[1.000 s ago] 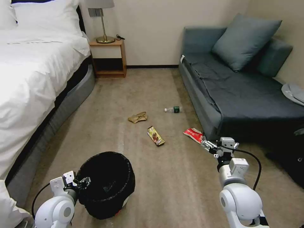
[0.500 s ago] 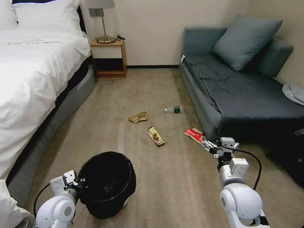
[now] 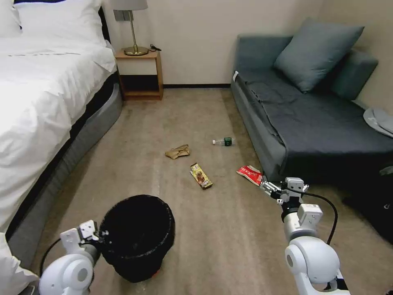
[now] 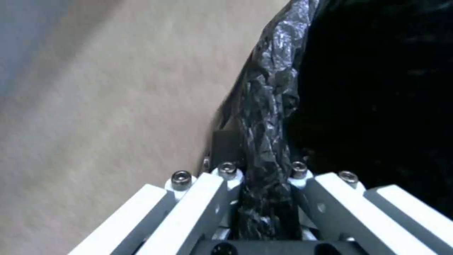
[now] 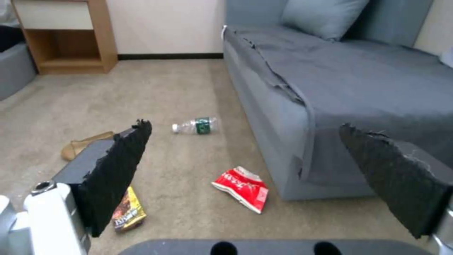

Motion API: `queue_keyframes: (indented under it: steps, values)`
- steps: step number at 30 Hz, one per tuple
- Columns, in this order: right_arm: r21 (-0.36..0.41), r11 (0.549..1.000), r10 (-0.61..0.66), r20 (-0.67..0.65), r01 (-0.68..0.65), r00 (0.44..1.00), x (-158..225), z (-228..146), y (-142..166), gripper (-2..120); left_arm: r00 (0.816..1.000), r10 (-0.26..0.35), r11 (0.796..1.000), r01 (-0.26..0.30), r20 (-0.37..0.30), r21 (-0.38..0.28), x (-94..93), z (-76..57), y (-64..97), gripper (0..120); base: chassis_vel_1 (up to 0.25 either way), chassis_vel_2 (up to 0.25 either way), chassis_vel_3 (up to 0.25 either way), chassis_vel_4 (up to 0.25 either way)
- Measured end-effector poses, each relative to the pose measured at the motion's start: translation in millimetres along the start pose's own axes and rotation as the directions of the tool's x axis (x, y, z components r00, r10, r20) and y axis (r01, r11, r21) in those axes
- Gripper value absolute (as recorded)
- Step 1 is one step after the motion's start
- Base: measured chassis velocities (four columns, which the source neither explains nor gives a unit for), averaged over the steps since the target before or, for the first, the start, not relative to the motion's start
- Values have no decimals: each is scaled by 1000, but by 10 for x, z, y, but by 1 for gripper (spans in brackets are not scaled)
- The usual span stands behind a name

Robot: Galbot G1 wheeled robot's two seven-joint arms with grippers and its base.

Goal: Pick up the trash bin, then pick up the garbage on the floor and place it into the trash bin.

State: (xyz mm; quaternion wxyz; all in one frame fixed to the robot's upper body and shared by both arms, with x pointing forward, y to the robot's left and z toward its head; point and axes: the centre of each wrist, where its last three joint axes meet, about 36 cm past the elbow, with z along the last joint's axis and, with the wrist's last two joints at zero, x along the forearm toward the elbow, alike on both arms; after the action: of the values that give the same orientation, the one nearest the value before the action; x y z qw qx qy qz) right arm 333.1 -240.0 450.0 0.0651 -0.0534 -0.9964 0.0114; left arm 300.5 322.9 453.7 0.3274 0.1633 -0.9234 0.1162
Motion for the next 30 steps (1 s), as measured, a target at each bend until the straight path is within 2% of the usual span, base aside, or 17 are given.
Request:
queue_keyframes:
  steps: [1,2,5,7,10,16,30]
  values:
    - [-13,1000,-4,1,4,1000,5,-15,-5,100,999,-1,1000,2,34,-12,87,-79,26,3,0,0,0,0]
    - [-13,1000,-4,1,4,1000,5,-15,-5,100,999,-1,1000,2,34,-12,87,-79,26,3,0,0,0,0]
    - [-60,998,-18,6,18,1000,7,-27,9,100,991,-21,998,28,129,-53,303,-278,133,3,0,0,0,0]
    - [-68,997,-21,18,22,1000,-4,-8,19,100,989,-27,997,37,148,-66,337,-306,163,3,0,0,0,0]
    - [-85,996,-23,63,29,998,-59,117,60,100,978,-76,989,99,194,-108,392,-341,277,3,0,0,0,0]
    - [-78,996,-38,80,44,996,-81,164,76,100,979,-77,991,97,187,-96,399,-310,303,3,0,0,0,0]
    - [-24,989,-142,117,146,983,-123,307,44,100,987,-69,996,76,147,-40,214,-219,259,3,0,0,0,0]
